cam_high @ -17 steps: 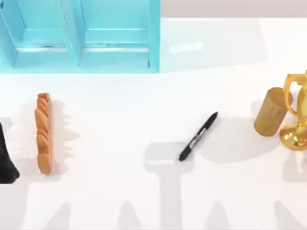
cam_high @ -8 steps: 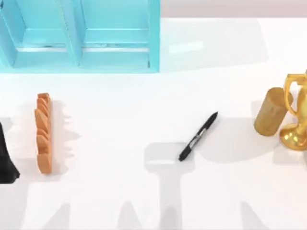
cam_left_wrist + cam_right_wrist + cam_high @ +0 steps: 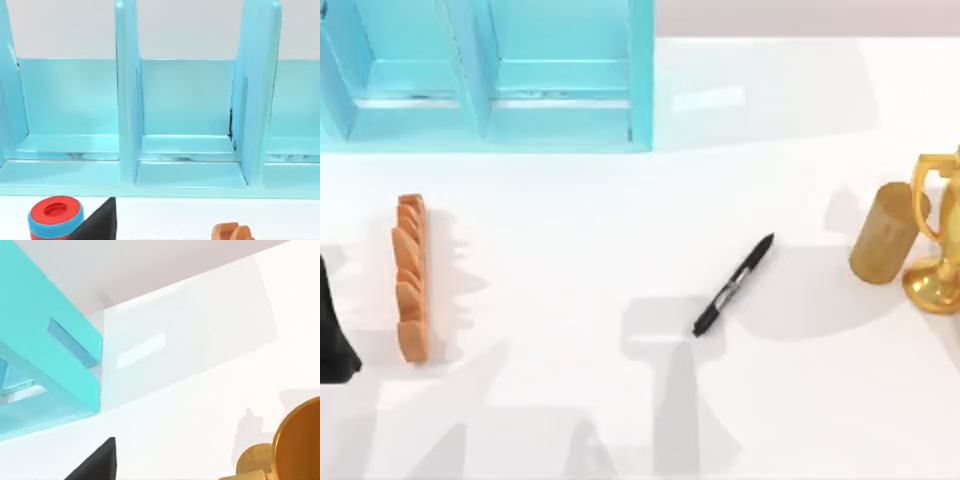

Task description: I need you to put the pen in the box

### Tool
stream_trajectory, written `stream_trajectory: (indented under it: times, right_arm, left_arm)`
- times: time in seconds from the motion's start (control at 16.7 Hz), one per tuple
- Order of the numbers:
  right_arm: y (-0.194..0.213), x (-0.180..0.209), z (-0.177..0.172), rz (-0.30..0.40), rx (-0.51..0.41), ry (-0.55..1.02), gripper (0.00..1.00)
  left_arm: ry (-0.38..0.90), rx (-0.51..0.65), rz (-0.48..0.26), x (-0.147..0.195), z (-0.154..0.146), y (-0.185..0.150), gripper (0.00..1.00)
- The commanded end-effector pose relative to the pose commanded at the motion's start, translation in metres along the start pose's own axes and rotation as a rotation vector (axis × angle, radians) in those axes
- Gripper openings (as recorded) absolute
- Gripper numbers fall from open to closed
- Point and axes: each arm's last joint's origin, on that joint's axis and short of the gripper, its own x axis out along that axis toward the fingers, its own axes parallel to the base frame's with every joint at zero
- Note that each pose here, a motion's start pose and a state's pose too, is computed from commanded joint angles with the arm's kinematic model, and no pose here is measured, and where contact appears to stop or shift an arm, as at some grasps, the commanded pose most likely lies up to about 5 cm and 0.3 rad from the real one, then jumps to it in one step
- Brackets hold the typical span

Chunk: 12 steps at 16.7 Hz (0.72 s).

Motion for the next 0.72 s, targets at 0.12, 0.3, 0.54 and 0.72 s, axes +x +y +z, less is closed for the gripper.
stream_trajectory:
  times: [0.12,0.3,0.54,0.72]
  right_arm:
    - [0.027,0.030,0.018,-0.026,0.059,0.136,1.00]
    - [0.068,0.085,0.022,-0.094,0.134,0.343,1.00]
    - [0.110,0.160,-0.017,-0.256,0.213,0.600,1.00]
    - [0.121,0.205,-0.061,-0.414,0.260,0.738,1.00]
  left_arm:
    - [0.000,0.000,0.000,0.000,0.000,0.000,1.00]
    - [0.000,0.000,0.000,0.000,0.000,0.000,1.00]
    - [0.000,0.000,0.000,0.000,0.000,0.000,1.00]
    - [0.000,0.000,0.000,0.000,0.000,0.000,1.00]
